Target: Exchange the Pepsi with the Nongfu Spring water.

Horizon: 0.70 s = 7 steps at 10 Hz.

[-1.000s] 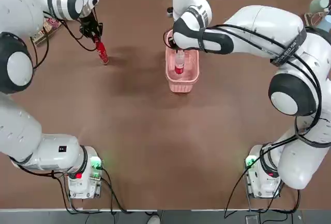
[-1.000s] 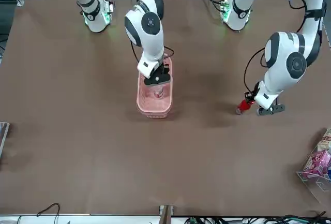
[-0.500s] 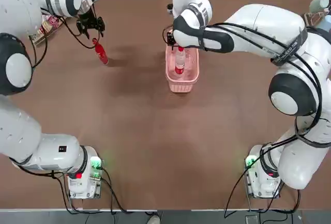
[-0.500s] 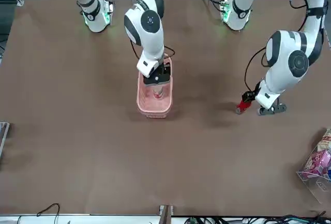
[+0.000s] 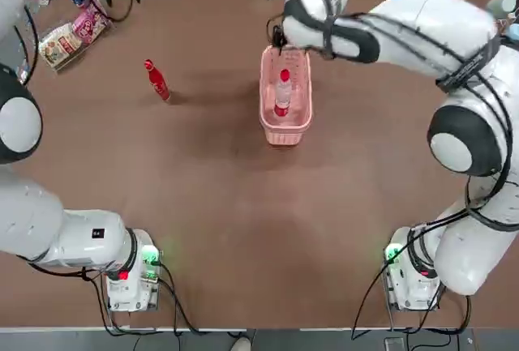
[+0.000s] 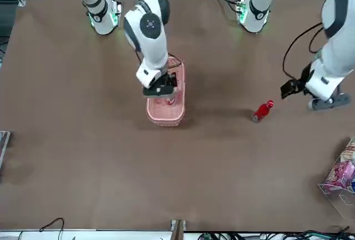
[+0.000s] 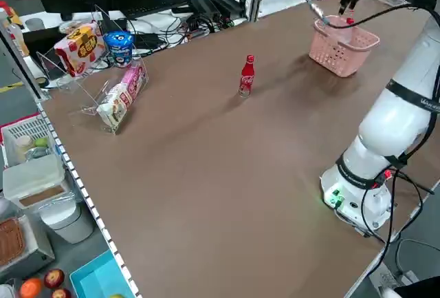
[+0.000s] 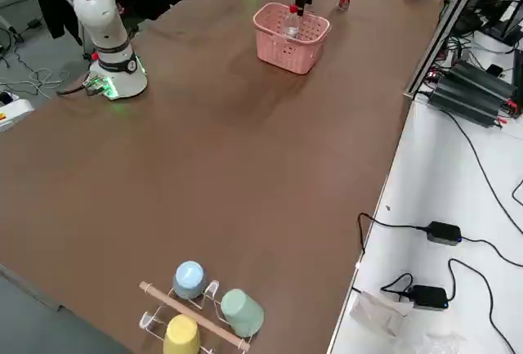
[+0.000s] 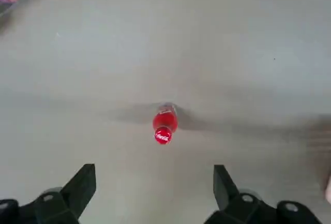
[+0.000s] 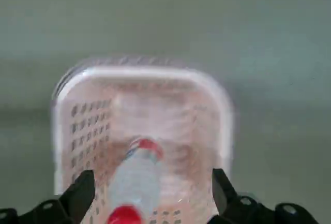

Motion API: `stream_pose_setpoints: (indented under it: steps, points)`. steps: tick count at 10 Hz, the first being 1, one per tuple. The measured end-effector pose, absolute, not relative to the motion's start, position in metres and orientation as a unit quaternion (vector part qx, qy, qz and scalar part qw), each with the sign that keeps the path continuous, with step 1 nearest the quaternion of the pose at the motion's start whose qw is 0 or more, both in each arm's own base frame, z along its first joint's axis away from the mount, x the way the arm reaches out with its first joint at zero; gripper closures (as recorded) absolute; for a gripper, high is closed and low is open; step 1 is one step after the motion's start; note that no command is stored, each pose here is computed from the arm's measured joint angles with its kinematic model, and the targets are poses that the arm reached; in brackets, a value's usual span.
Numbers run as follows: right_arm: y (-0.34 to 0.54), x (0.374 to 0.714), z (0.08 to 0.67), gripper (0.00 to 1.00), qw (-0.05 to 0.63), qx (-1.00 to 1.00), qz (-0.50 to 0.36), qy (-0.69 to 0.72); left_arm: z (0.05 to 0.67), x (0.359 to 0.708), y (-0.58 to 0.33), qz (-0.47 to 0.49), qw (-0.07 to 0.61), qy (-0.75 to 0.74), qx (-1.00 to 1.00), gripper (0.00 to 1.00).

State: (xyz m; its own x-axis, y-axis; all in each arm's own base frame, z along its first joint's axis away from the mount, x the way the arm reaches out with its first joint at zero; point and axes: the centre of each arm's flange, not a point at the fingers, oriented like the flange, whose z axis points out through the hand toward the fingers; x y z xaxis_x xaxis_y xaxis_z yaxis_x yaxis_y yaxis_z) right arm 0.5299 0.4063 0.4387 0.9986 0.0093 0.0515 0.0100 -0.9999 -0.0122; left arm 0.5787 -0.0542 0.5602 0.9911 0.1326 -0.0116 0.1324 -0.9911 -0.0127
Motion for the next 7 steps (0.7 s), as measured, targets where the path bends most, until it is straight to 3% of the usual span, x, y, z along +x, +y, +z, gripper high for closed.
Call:
stream_pose_setpoints:
  steps: [3, 7]
  points:
    - [0.267, 0.605, 0.516, 0.00, 0.023, -0.999, -0.029, -0.011, 0.608, 0.577, -0.052, -0.010, 0.003, -0.043, -0.999, 0.00]
    - [0.123, 0.651, 0.513, 0.00, 0.012, -0.998, -0.027, -0.060, 0.658, 0.551, -0.061, -0.032, -0.001, -0.016, -0.999, 0.00]
